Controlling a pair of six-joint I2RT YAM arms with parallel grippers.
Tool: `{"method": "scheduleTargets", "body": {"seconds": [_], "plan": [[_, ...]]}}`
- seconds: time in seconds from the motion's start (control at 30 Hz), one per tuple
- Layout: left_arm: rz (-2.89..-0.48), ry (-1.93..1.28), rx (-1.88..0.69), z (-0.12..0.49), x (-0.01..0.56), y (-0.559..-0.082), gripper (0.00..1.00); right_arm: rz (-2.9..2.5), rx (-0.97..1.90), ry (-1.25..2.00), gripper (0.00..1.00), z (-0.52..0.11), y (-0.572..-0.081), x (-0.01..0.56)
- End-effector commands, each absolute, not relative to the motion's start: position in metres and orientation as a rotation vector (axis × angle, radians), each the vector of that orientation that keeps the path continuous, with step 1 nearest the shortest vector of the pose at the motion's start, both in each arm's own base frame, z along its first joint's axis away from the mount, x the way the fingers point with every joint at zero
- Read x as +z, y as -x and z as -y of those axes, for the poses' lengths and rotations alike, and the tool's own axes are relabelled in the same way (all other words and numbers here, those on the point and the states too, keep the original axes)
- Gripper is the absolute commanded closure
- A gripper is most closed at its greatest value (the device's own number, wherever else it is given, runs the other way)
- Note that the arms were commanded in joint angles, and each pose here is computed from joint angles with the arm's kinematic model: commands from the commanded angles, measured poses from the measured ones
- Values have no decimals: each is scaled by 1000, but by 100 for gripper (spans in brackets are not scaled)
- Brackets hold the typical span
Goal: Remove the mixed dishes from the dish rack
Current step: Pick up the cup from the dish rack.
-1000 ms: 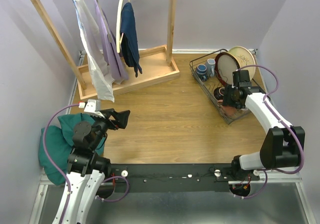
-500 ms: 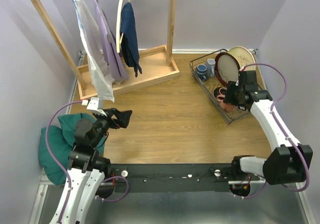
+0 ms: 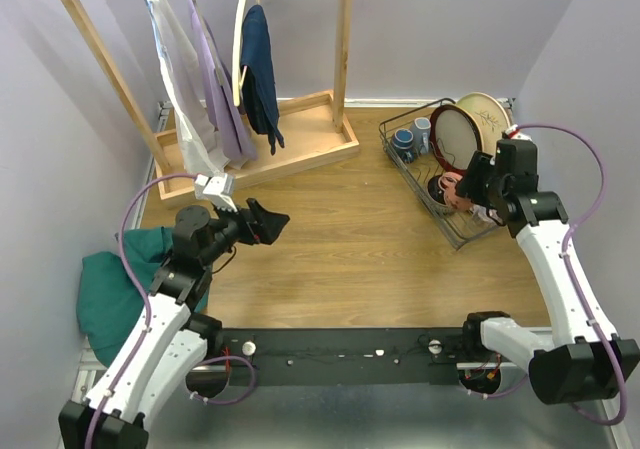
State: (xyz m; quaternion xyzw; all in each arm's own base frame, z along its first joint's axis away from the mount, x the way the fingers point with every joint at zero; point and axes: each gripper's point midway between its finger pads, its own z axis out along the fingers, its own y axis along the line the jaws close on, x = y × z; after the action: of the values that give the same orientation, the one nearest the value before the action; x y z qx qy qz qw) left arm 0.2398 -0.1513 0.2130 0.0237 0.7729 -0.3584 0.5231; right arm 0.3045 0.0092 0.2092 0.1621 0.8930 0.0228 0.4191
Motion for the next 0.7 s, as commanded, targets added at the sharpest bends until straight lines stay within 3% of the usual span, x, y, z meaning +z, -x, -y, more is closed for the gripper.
{"method": "scheduleTargets", "body": {"seconds": [0.0, 0.33, 0.67], "plan": [[-1756, -119, -959, 184, 250, -245, 1, -2091, 242, -391, 95, -30, -315, 257], [-1697, -172, -1173, 277, 282, -249, 1, -1953, 905, -309, 96, -117, -306, 286], [-1595, -183, -1359, 347, 315, -251, 2, -1927, 1266, -365, 97, -154, -291, 271]]}}
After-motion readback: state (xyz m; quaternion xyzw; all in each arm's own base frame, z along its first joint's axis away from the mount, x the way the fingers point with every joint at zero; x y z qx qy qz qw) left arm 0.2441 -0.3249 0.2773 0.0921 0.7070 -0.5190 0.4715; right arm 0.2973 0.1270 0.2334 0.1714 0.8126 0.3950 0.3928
